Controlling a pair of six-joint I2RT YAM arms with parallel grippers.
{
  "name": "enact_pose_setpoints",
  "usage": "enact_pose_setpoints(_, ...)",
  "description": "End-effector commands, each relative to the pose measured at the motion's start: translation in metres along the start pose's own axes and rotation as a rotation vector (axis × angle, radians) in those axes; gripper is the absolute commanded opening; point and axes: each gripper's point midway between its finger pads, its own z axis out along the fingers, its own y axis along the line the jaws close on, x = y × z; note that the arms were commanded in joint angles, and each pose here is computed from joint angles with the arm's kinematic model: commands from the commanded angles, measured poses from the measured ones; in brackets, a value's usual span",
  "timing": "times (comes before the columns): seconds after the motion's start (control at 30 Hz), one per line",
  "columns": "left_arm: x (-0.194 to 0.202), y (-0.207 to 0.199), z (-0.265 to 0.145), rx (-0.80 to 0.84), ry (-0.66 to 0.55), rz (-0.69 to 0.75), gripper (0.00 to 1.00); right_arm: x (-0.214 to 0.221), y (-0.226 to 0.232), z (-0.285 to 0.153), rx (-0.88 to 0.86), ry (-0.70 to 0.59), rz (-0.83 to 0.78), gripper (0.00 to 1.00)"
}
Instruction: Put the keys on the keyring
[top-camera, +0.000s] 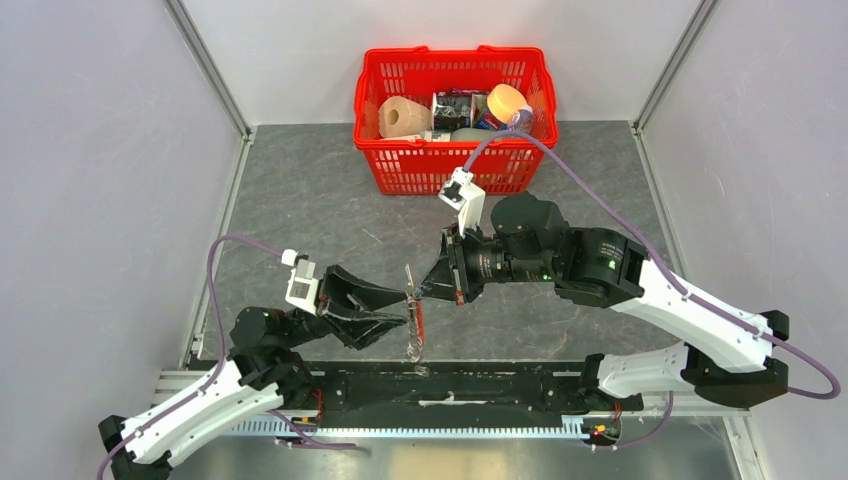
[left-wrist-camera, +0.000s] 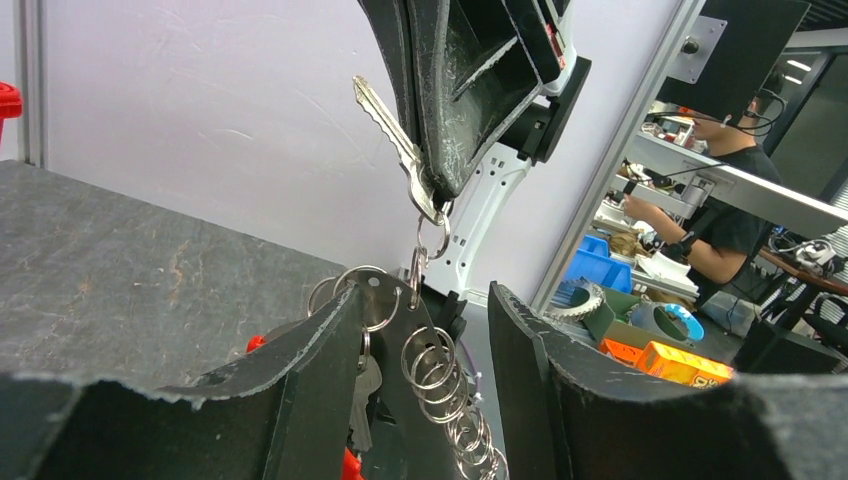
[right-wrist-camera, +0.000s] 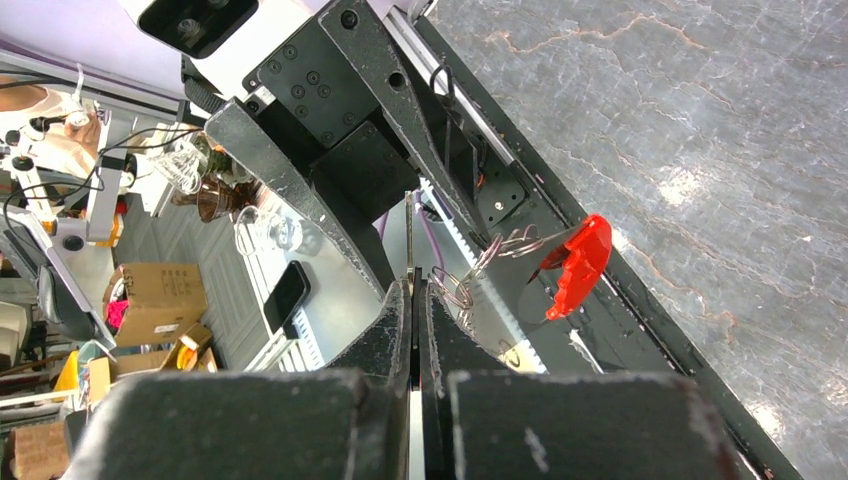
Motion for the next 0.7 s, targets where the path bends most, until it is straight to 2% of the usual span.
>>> enact_pose_setpoints(0.0, -0.0189, -0.005, 0.0045, 0.012, -0.044, 0.069, 0.56, -0.0223, 0.0307, -0.0114, -0.107, -0.073, -0.005, 0.0)
enact_pose_setpoints(0.67, -0.0224, -0.0083, 0.0116, 0.034, -0.024, 0.093, 0.56, -0.021, 0.0354, -0.0094, -0.133, -0.063, -0.002, 0.0)
